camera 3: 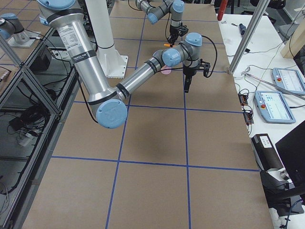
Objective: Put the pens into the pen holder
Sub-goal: 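Carry the orange marker with the left gripper over the lavender cup, then lower the orange marker into the cup and open the left gripper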
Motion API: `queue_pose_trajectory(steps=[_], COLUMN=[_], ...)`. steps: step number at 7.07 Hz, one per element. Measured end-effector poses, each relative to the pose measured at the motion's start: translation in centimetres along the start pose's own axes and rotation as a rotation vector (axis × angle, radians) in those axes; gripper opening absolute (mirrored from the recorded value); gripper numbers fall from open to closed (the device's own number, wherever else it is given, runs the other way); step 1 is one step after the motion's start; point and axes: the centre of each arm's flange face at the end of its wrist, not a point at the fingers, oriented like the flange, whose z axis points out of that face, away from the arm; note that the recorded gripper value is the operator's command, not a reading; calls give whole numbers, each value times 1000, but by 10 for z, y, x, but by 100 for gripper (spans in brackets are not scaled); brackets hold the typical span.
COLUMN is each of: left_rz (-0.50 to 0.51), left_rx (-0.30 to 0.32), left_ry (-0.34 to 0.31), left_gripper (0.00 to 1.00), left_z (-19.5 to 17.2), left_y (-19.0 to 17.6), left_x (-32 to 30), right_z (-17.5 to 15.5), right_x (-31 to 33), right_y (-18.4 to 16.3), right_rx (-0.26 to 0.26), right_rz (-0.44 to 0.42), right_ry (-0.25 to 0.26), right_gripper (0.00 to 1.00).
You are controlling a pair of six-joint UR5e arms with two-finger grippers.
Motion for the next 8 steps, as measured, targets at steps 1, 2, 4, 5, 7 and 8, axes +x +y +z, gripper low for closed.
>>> queue_pose_trajectory(steps=[1, 2, 4, 5, 7, 8], left_rz=[-42, -105, -228, -320, -443, -456], left_rx=[76, 154, 241, 267, 323, 345], left_ry=[-19, -38, -56, -38, 2, 1], left_gripper=[0, 0, 0, 0, 0, 0], left_z=[-18, -22, -21, -20, -1, 7], left_y=[-11, -14, -15, -15, -8, -5], left_x=[29, 61, 96, 103, 123, 131], right_z=[0, 0, 0, 0, 1, 1], right_x=[0, 0, -1, -1, -1, -1], right_y=[0, 0, -1, 0, 0, 0], right_rx=[0, 0, 0, -1, -1, -1], right_rz=[0, 0, -1, -1, -1, -1], right_ry=[0, 0, 0, 0, 1, 0], right_gripper=[100, 100, 100, 100, 100, 100])
